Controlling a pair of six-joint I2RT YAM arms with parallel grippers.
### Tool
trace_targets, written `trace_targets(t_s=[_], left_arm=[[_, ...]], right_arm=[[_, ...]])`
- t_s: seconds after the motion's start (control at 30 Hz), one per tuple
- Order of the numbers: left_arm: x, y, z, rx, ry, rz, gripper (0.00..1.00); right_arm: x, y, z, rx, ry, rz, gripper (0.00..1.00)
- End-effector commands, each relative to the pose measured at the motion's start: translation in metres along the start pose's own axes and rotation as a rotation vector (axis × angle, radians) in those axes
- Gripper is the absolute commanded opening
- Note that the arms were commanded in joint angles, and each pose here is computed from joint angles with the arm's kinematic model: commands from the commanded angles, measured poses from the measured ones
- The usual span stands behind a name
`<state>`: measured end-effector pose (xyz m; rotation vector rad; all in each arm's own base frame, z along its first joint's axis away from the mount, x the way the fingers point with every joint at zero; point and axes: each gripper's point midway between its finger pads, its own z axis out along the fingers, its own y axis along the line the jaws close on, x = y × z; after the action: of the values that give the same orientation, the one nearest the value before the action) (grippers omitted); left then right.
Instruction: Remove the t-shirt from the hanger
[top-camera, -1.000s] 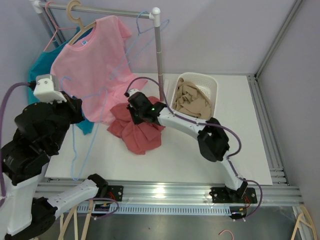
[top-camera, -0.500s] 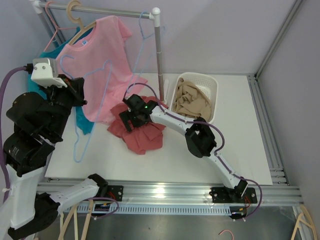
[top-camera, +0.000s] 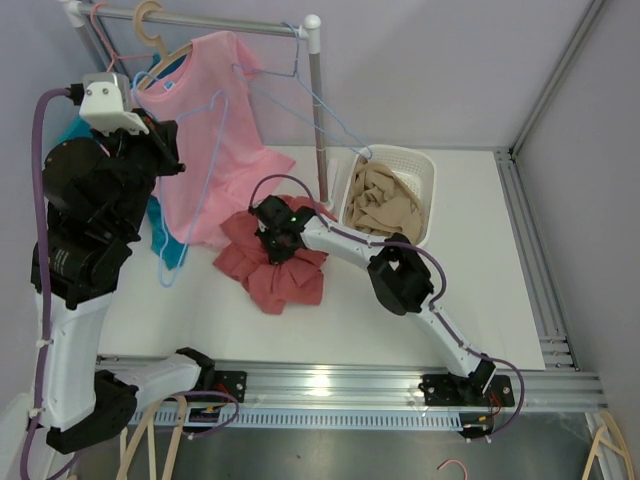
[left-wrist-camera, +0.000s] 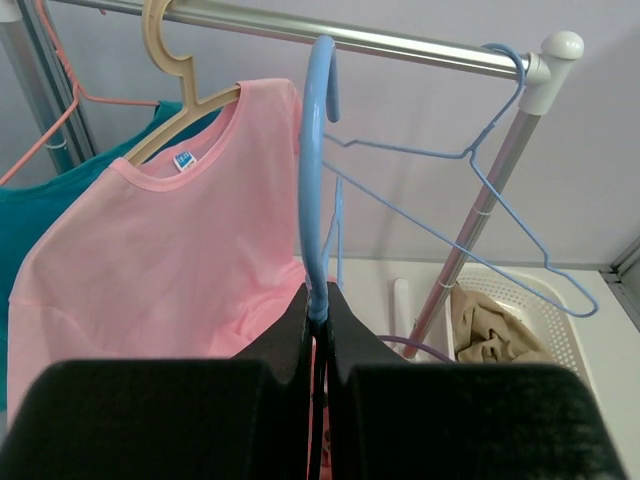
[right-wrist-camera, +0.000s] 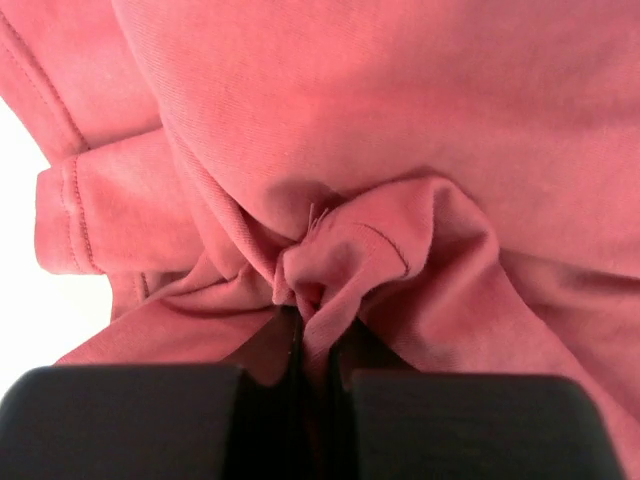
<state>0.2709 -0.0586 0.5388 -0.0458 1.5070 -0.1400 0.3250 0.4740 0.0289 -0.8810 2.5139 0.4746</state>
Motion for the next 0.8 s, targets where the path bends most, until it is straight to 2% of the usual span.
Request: trace_targets(t_s=[0.0,0.03,0.13,0.17,0.2,0.27,0.3,0.4,0.43,0.5,0.53,0.63,0.73,0.77], left_arm=[[-0.024,-0.002,0.004,0.033,-0.071,0.005,0.01],[-0.02,-0.004,0.01,0.035,-0.059,0.007,0.01],[-0.017,-0.003,0.02,0.03,-0.049,0.008,0.01],[-0.015,-0.003,0.025,0.029,-0.04,0.016,0.01],[-0.018,-0.004,0.026,0.028,-0.049,0.017,0.01],[-0.017,-0.005,0.033,0.032,-0.051,0.032,0.01],[-0.016,-0.007,0.037,0.039,-0.059,0.035,0.01],[-0.006,-0.01,0.051,0.042,-0.036,0.029,0.01],[-0.005,-0.01,0.054,0.044,-0.032,0.018,0.01],[-0.001,-0.01,0.061,0.053,-0.033,0.006,0.01],[0.003,-0.012,0.066,0.058,-0.037,0.003,0.01],[0.007,-0.007,0.076,0.032,-0.049,0.019,0.01],[0.01,-0.005,0.09,0.009,-0.056,0.032,0.01],[0.012,-0.005,0.095,0.007,-0.054,0.038,0.01]], right_arm=[[0.044,0.02,-0.004,-0.078,0.128,0.004,0.0],[0.054,0.023,-0.007,-0.096,0.148,0.002,0.0],[0.048,0.054,-0.048,-0.161,0.084,-0.035,0.0],[0.066,0.055,-0.051,-0.151,0.104,-0.039,0.0],[0.062,0.075,-0.083,-0.183,0.052,-0.07,0.0],[0.087,0.077,-0.101,-0.161,0.059,-0.078,0.0],[0.079,0.088,-0.138,-0.183,-0.015,-0.088,0.0],[0.089,0.071,-0.177,-0.138,-0.079,-0.028,0.0],[0.076,0.065,-0.215,-0.144,-0.169,-0.01,0.0],[0.071,0.037,-0.247,-0.051,-0.238,0.042,0.0],[0.059,0.024,-0.283,-0.044,-0.328,0.075,0.0],[0.034,-0.012,-0.351,0.043,-0.502,0.145,0.0],[0.006,-0.04,-0.406,0.134,-0.631,0.18,0.0],[-0.001,-0.056,-0.412,0.183,-0.64,0.201,0.0]])
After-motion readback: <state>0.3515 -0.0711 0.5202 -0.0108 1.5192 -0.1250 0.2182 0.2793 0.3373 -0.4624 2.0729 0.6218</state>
